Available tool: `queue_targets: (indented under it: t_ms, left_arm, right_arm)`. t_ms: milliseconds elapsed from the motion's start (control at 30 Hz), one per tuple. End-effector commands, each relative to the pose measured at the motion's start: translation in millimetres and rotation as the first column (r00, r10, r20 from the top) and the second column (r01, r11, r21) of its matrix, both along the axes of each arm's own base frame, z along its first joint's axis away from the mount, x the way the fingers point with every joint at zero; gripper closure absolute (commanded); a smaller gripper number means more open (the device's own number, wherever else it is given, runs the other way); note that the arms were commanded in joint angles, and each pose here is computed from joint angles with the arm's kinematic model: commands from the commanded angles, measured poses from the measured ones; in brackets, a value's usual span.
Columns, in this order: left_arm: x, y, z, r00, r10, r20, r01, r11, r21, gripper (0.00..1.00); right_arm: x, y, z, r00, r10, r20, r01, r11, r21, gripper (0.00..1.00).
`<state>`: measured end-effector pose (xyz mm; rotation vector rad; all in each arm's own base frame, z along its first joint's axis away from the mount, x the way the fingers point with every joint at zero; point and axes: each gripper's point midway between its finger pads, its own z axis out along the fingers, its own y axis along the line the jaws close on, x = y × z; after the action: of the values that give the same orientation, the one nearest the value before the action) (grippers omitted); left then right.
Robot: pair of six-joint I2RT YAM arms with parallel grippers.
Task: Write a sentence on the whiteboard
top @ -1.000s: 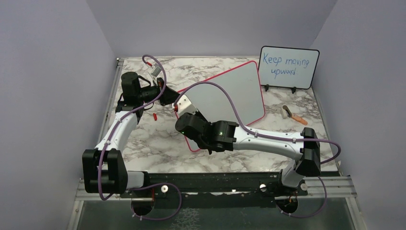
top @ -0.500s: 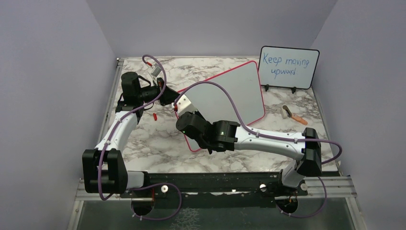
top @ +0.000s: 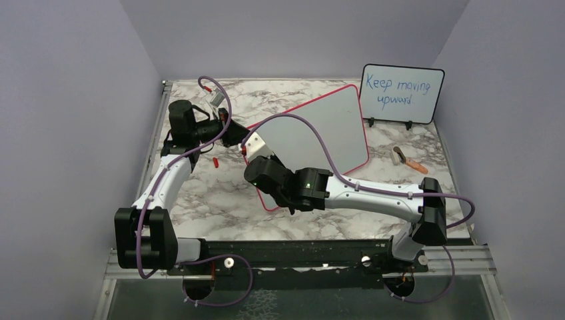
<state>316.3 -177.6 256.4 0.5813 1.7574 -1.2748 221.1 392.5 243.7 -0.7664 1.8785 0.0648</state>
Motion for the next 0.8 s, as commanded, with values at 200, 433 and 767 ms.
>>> queue_targets:
  t_ms: [200,433,767]
  left_arm:
    - [-6,-10,-14,0.999,-0.051,-0.009,0.052,0.998,0.026,1.00]
    - [-6,-10,-14,0.999,-0.052,-0.010,0.052,0.998,0.026,1.00]
    - [-6,-10,-15,0.998,-0.056,-0.011,0.056,0.998,0.026,1.00]
  right_arm:
    - [2,4,-9,1.000,0.004,-0.008,-0.005,1.000,-0.021,0.99]
    - [6,-3,-11,1.000,-0.027,0.009,0.028,0.999,-0.045,1.00]
    - [13,-17,-10,0.996,-0.082,0.028,0.084,0.995,-0.054,0.99]
